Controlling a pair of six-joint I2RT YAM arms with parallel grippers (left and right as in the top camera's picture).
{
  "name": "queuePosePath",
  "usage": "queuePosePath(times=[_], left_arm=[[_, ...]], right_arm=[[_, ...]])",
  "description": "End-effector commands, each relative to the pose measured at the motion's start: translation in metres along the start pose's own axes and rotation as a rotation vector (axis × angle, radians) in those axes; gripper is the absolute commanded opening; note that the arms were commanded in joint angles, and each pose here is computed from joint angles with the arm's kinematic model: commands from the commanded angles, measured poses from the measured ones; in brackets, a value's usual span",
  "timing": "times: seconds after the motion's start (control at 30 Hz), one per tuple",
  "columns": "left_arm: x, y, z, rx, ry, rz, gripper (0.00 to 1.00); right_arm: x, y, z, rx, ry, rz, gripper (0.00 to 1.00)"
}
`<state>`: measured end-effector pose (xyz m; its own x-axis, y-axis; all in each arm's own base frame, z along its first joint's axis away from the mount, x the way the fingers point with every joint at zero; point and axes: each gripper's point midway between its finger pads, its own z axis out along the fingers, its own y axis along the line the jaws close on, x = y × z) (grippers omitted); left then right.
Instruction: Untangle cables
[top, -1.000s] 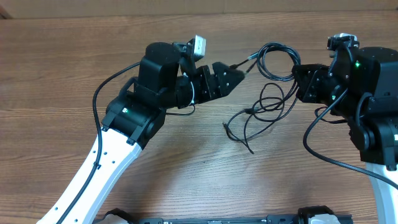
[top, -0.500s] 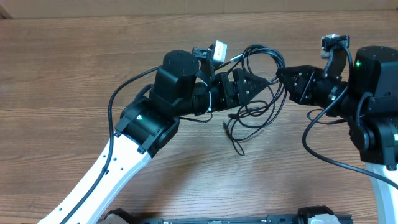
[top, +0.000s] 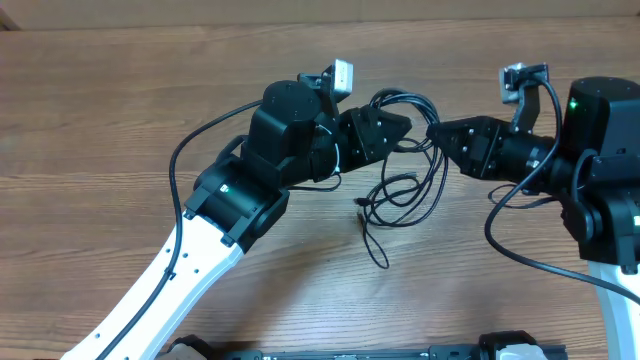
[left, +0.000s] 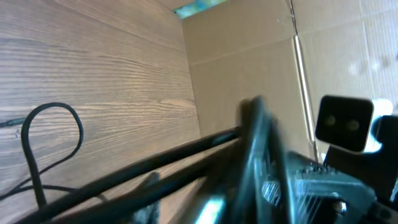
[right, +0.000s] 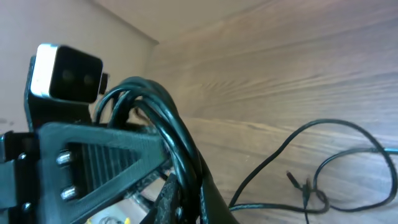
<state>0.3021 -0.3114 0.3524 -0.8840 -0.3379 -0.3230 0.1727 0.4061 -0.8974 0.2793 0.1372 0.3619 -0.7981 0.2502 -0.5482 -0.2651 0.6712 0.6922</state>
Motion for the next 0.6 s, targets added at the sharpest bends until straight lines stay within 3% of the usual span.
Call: queuePosePath(times=[0.0,0.2,0.27,0.33,0.37,0.47,0.57], left_arm=[[-0.005,0.001,0.003,-0.011,-0.017,0.028,0.07],[-0.009,0.003,0.002,-0.020,-0.029,0.099,0.04],[-0.010,0.007,0.001,-0.032,-0.031,0.125,0.04],[-0.014,0.020,-0.002,-0.074,-0.028,0.132,0.04],[-0.015,0.025,-0.004,-0.092,-0.028,0.133,0.04],[-0.022,0.044,-0.011,-0.156,-0.031,0.117,0.04],[-0.029,0.059,-0.018,-0.200,-0.035,0.116,0.04]], right_arm=[[0.002,0.016,-0.008,-0.045,0.004,-0.026,0.04],[-0.001,-0.011,-0.009,0.106,-0.026,-0.051,0.07],[-0.008,-0.022,-0.011,0.173,-0.064,-0.058,0.24],[-0.015,-0.026,-0.012,0.201,-0.092,-0.089,0.57],[-0.017,-0.026,-0.012,0.200,-0.096,-0.094,0.64],[-0.020,-0.028,-0.008,0.200,-0.096,-0.094,0.70],[-0.022,-0.034,0.001,0.207,-0.079,-0.081,0.70]])
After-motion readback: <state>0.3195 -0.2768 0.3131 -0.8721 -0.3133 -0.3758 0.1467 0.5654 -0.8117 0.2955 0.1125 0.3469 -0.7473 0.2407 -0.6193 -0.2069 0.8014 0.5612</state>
